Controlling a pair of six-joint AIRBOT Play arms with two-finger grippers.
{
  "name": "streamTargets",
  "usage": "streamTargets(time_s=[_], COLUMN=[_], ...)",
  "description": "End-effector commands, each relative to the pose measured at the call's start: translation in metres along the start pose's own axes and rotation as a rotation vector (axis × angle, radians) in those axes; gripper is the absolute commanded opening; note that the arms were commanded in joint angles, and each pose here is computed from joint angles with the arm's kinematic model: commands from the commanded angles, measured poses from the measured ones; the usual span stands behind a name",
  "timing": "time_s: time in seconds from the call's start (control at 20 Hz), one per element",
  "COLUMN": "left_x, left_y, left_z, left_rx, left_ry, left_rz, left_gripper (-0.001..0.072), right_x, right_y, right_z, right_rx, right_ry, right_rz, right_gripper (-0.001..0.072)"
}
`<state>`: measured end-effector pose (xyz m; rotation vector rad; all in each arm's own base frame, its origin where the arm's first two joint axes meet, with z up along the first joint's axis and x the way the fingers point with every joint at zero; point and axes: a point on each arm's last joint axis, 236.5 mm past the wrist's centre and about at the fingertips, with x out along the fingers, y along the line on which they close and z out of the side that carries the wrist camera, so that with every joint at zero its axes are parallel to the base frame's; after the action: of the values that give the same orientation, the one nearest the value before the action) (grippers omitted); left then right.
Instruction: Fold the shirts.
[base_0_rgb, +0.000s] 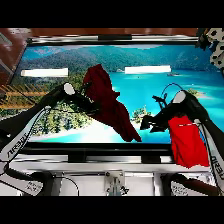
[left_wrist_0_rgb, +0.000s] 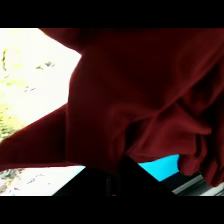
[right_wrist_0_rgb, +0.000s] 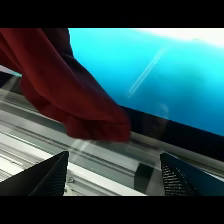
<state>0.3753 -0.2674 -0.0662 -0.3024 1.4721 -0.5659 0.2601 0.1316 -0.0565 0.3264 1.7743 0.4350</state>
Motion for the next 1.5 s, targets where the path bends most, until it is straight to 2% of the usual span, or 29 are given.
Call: streamTargets(time_s=[0.0,0.3,0.35,0.45,0.5,0.55,0.65,0.75,0.8,0.9,1.0,1.1,1.15,1.25,1.45], left_x=[-0.022,-0.045,-0.05,-0.06,-0.068,-0.078,-0.114,-0.182,-0.232,-0.352,-0.487,-0.6,-0.636,-0.669,-0.658], left_y=[-0.007,-0.019,-0.022,-0.029,-0.035,-0.042,-0.065,-0.104,-0.132,-0.197,-0.258,-0.291,-0.294,-0.291,-0.286], left_z=[-0.002,-0.005,-0.004,-0.001,0.003,0.009,0.027,0.055,0.067,0.076,0.054,0.006,-0.018,-0.057,-0.068], left_rx=[0.07,0.107,0.113,0.131,0.157,0.188,0.259,0.403,0.494,0.64,0.732,0.722,0.706,0.686,0.702], left_ry=[-0.006,-0.028,-0.039,-0.065,-0.086,-0.113,-0.206,-0.381,-0.506,-0.825,-1.215,-1.59,-1.716,-1.837,-1.797], left_rz=[0.016,0.016,0.013,0.009,0.005,0.0,-0.014,-0.026,-0.03,-0.05,-0.099,-0.203,-0.242,-0.269,-0.226], left_gripper=[0.0031,0.0031,0.0031,0.0031,0.0031,0.0031,0.003,0.003,0.0031,0.0031,0.0031,0.0031,0.0031,0.0031,0.0031], right_x=[0.043,0.068,0.068,0.068,0.066,0.06,0.026,-0.048,-0.102,-0.258,-0.432,-0.545,-0.569,-0.577,-0.526], right_y=[0.015,0.027,0.03,0.037,0.039,0.043,0.061,0.086,0.104,0.155,0.218,0.261,0.271,0.284,0.291], right_z=[0.003,0.028,0.03,0.033,0.034,0.037,0.05,0.079,0.094,0.108,0.061,-0.023,-0.054,-0.086,-0.069], right_rx=[-0.049,-0.025,-0.019,-0.039,-0.04,-0.058,-0.186,-0.361,-0.458,-0.609,-0.695,-0.713,-0.713,-0.725,-0.726], right_ry=[0.071,0.01,0.001,-0.01,-0.012,-0.02,-0.094,-0.3,-0.457,-0.924,-1.479,-1.868,-1.946,-1.957,-1.721], right_rz=[-0.011,0.033,0.047,0.076,0.081,0.084,0.075,-0.009,-0.069,-0.204,-0.239,-0.144,-0.088,0.017,0.111], right_gripper=[0.0684,0.0682,0.0591,0.034,0.0131,0.0071,0.0072,0.0071,0.0071,0.0071,0.0071,0.0071,0.0071,0.0071,0.0071])
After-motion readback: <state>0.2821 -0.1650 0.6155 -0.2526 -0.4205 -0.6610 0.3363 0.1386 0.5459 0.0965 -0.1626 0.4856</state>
